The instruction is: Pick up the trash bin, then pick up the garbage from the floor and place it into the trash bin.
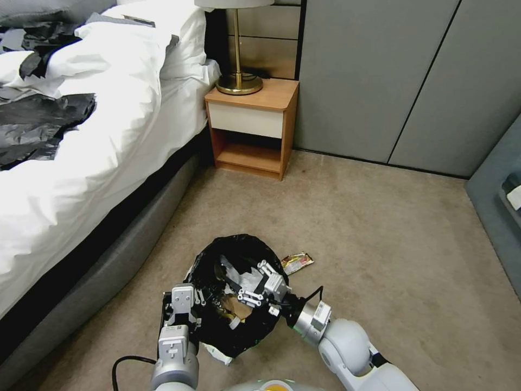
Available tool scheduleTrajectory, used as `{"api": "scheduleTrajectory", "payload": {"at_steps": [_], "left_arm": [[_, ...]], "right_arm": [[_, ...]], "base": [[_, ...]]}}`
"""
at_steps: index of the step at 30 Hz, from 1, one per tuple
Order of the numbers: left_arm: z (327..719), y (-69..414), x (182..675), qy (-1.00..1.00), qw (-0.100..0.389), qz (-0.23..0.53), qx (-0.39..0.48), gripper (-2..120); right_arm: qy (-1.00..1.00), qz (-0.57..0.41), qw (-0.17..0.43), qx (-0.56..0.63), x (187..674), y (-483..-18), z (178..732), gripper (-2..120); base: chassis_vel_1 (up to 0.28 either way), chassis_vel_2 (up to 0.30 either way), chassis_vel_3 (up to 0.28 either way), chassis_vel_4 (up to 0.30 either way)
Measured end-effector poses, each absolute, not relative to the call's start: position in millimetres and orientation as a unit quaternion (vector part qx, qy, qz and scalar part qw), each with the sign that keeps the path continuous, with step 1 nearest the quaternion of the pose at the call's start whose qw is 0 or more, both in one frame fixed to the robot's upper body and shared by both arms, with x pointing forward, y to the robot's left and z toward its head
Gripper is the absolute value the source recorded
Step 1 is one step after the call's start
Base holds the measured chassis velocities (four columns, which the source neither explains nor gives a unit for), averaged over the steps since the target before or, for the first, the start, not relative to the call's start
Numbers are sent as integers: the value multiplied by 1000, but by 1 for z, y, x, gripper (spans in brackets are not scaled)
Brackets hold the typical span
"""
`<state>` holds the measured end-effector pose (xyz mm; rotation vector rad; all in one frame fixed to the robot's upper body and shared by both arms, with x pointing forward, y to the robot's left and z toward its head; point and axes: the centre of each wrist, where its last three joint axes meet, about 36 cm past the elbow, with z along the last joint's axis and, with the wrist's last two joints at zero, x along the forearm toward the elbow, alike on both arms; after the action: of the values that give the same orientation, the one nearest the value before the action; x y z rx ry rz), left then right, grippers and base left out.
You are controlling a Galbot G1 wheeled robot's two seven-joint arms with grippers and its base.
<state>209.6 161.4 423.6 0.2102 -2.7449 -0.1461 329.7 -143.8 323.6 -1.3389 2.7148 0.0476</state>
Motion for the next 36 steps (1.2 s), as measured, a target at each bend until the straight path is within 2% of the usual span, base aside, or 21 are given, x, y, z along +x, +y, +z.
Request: {"api": "scheduleTrajectory", "payload": {"at_steps": [5, 9, 12, 13, 16, 17, 22, 25, 32, 36], "left_arm": [[424, 161, 210, -978, 190, -53, 74, 3], [425, 163, 211, -978, 189, -54, 76, 3], [425, 165, 211, -977, 189, -55, 78, 3], [425, 165, 211, -977, 189, -55, 78, 3], [425, 166, 212, -977, 189, -54, 79, 3], [426, 167, 212, -977, 189, -52, 79, 3], [428, 170, 213, -978, 186, -51, 80, 3], [431, 171, 213, -979, 183, -47, 81, 3], [434, 173, 212, -979, 181, -45, 83, 3], [435, 173, 212, -979, 180, -45, 83, 3]], "right_arm": [[899, 10, 80, -430, 328, -150, 346, 99], [900, 10, 103, -424, 325, -152, 365, 104], [909, 26, 168, -381, 316, -156, 417, 111], [909, 26, 168, -381, 316, -156, 417, 111], [928, 21, 200, -312, 305, -163, 451, 114], [945, 5, 210, -250, 299, -171, 462, 114], [967, -10, 198, -162, 285, -182, 463, 114], [981, -13, 160, -106, 269, -191, 446, 111], [993, -3, 89, -76, 248, -193, 409, 100], [995, -10, 69, -76, 245, -196, 387, 100]], "base": [[0, 0, 0, 0], [0, 0, 0, 0], [0, 0, 0, 0], [0, 0, 0, 0], [0, 0, 0, 0], [0, 0, 0, 0], [0, 0, 0, 0], [0, 0, 0, 0], [0, 0, 0, 0], [0, 0, 0, 0]]}}
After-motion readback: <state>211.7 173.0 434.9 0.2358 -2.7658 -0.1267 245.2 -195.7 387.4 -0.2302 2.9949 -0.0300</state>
